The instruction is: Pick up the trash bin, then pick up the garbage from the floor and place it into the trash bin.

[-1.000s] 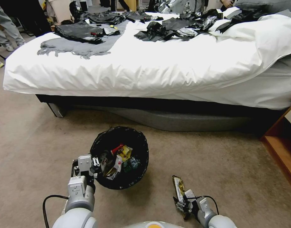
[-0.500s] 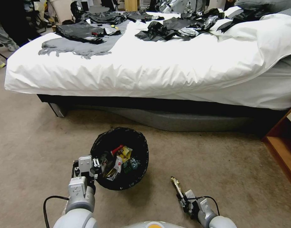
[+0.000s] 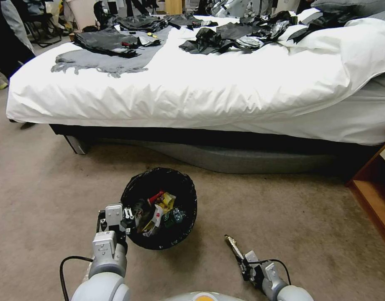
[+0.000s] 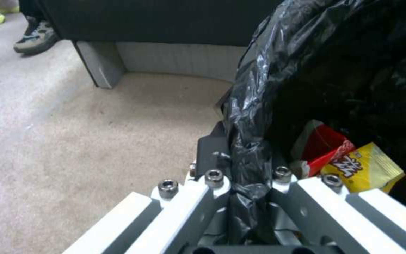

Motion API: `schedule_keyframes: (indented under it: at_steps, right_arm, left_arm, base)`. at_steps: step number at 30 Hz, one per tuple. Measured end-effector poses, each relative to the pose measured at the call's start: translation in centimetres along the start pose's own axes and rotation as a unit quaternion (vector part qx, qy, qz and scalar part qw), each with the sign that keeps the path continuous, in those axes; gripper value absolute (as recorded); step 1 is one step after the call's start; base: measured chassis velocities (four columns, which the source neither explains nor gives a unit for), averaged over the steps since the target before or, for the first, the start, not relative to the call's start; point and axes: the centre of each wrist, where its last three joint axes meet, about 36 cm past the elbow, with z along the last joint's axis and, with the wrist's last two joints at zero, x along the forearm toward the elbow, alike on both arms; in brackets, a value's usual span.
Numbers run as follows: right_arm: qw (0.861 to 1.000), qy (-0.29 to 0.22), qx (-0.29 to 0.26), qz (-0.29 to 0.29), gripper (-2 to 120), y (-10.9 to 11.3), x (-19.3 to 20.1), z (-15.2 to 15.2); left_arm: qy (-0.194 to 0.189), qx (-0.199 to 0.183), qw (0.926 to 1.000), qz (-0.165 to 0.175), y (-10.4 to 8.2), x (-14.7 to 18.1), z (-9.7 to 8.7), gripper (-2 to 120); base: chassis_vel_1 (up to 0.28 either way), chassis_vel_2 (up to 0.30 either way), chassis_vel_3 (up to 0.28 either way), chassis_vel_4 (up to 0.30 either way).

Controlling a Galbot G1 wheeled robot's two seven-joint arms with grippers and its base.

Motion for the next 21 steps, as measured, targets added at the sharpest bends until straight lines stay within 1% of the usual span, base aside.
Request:
schedule_keyframes:
  at_steps: [2, 4, 5, 6, 8, 9, 10, 11, 12, 13, 14, 15, 16, 17, 18, 19, 21]
  right_arm:
    - [1.0, -0.01, 0.004, 0.003, 0, -0.1, 0.1, -0.2]
    - [0.999, -0.039, 0.011, 0.009, 0, -0.2, 0.5, -0.9]
    - [0.999, -0.039, 0.011, 0.009, 0, -0.2, 0.5, -0.9]
    - [0.998, -0.055, 0.014, 0.012, 0, -0.2, 0.8, -1.6]
    - [0.993, -0.117, 0.026, 0.02, 0, 0.0, 1.8, -4.1]
    - [0.993, -0.117, 0.026, 0.02, 0, 0.0, 1.8, -4.1]
    - [0.988, -0.152, 0.036, 0.024, 0, 0.2, 2.2, -5.4]
    - [0.976, -0.211, 0.052, 0.024, 0, 0.5, 2.9, -7.6]
    - [0.976, -0.211, 0.052, 0.024, 0, 0.5, 2.9, -7.6]
    - [0.959, -0.276, 0.068, 0.019, 0, 0.8, 3.7, -9.9]
    - [0.942, -0.324, 0.081, 0.01, 0, 1.1, 4.4, -11.8]
    - [0.942, -0.324, 0.081, 0.01, 0, 1.1, 4.4, -11.8]
    - [0.927, -0.364, 0.094, 0.0, 0, 1.3, 5.1, -13.4]
    - [0.908, -0.404, 0.11, -0.012, 0, 1.6, 5.9, -15.2]
    - [0.894, -0.43, 0.123, -0.021, 0, 1.8, 6.4, -16.3]
    - [0.894, -0.43, 0.123, -0.021, 0, 1.8, 6.4, -16.3]
    - [0.844, -0.508, 0.16, -0.061, 0, 3.2, 8.8, -19.9]
  left_arm:
    - [0.001, 0.001, 1.0, 0.0, -0.1, -0.1, 0.1, 1]
    - [0.002, 0.001, 1.0, -0.001, -0.1, -0.3, 0.2, 1]
    - [0.002, 0.001, 1.0, -0.001, -0.1, -0.3, 0.2, 1]
    - [0.002, 0.001, 1.0, -0.001, -0.2, -0.3, 0.2, 1]
    - [0.002, 0.0, 1.0, -0.002, -0.1, -0.4, 0.3, 1]
    - [0.002, 0.0, 1.0, -0.002, -0.1, -0.4, 0.3, 1]
    - [0.002, -0.002, 1.0, -0.003, -0.1, -0.4, 0.3, 1]
    - [0.003, -0.005, 1.0, -0.005, -0.1, -0.4, 0.4, 1]
    - [0.003, -0.005, 1.0, -0.005, -0.1, -0.4, 0.4, 1]
    - [0.002, -0.006, 1.0, -0.005, -0.2, -0.3, 0.5, 1]
    - [0.001, -0.008, 1.0, -0.006, -0.4, -0.3, 0.5, 1]
    - [0.001, -0.008, 1.0, -0.006, -0.4, -0.3, 0.5, 1]
    - [0.0, -0.008, 1.0, -0.005, -0.5, -0.2, 0.5, 1]
    - [0.001, -0.009, 0.9999, -0.004, -0.6, -0.1, 0.5, 1]
    - [0.001, -0.009, 1.0, -0.003, -0.7, -0.1, 0.5, 1]
    - [0.001, -0.009, 1.0, -0.003, -0.7, -0.1, 0.5, 1]
    - [0.002, -0.012, 0.9999, 0.0, -0.7, 0.4, 0.5, 1]
  base:
    - [0.0, 0.0, 0.0, 0.0]
    - [0.0, 0.0, 0.0, 0.0]
    - [0.0, 0.0, 0.0, 0.0]
    - [0.0, 0.0, 0.0, 0.0]
    - [0.0, 0.0, 0.0, 0.0]
    - [0.0, 0.0, 0.0, 0.0]
    - [0.0, 0.0, 0.0, 0.0]
    - [0.0, 0.0, 0.0, 0.0]
    - [0.0, 0.0, 0.0, 0.0]
    - [0.0, 0.0, 0.0, 0.0]
    - [0.0, 0.0, 0.0, 0.0]
    - [0.0, 0.0, 0.0, 0.0]
    - [0.0, 0.0, 0.0, 0.0]
    - [0.0, 0.0, 0.0, 0.0]
    - [0.0, 0.0, 0.0, 0.0]
    - [0.0, 0.0, 0.0, 0.0]
    - [0.0, 0.0, 0.0, 0.0]
